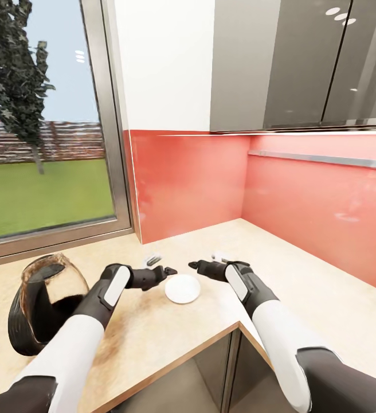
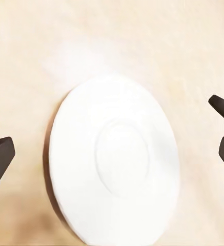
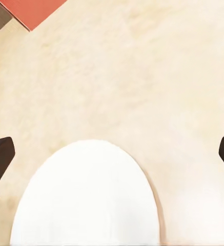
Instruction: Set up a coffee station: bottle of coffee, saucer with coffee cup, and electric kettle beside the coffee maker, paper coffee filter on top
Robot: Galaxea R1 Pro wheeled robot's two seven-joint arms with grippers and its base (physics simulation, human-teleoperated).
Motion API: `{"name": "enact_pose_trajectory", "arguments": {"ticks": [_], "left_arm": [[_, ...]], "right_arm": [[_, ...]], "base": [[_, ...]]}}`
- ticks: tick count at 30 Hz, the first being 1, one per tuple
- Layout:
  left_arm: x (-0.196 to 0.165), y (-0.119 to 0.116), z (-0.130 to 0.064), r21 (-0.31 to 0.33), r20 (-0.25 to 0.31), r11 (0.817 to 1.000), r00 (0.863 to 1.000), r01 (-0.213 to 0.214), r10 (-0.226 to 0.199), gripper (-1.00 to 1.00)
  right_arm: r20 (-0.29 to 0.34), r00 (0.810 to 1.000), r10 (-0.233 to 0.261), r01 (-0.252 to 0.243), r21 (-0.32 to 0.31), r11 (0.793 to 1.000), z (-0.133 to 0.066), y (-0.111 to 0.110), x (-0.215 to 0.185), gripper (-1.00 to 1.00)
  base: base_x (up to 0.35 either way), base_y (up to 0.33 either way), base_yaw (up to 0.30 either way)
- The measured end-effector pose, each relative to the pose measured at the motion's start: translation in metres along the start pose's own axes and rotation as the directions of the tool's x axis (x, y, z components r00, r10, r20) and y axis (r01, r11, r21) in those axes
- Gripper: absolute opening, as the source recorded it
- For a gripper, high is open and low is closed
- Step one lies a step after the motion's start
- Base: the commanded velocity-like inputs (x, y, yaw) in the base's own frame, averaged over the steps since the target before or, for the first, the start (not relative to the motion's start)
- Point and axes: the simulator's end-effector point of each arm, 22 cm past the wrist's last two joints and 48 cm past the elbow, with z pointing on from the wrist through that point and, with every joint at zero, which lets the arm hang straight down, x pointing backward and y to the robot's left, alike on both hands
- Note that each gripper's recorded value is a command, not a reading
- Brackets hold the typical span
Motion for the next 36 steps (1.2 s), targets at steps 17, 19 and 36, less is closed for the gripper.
{"name": "enact_pose_trajectory", "arguments": {"ticks": [17, 19, 36], "left_arm": [[0.006, 0.000, 0.005, 0.031, -0.007, 0.998, 0.998, 0.063, -0.063, 1.00], [0.006, 0.002, 0.005, 0.034, -0.006, 0.997, 0.997, 0.076, -0.075, 1.00], [0.007, 0.003, 0.005, 0.040, -0.006, 0.995, 0.996, 0.093, -0.093, 1.00]], "right_arm": [[-0.074, 0.997, 0.034, -0.032, 0.024, 0.999, 0.008, -0.015, 0.036, 1.00], [-0.074, 0.996, 0.049, -0.049, 0.007, 0.999, 0.009, -0.011, 0.037, 1.00], [-0.143, 0.981, 0.128, -0.159, -0.234, 0.959, 0.009, 0.034, 0.068, 1.00]], "base": [[0.000, 0.000, 0.000], [0.000, 0.000, 0.000], [0.000, 0.000, 0.000]]}}
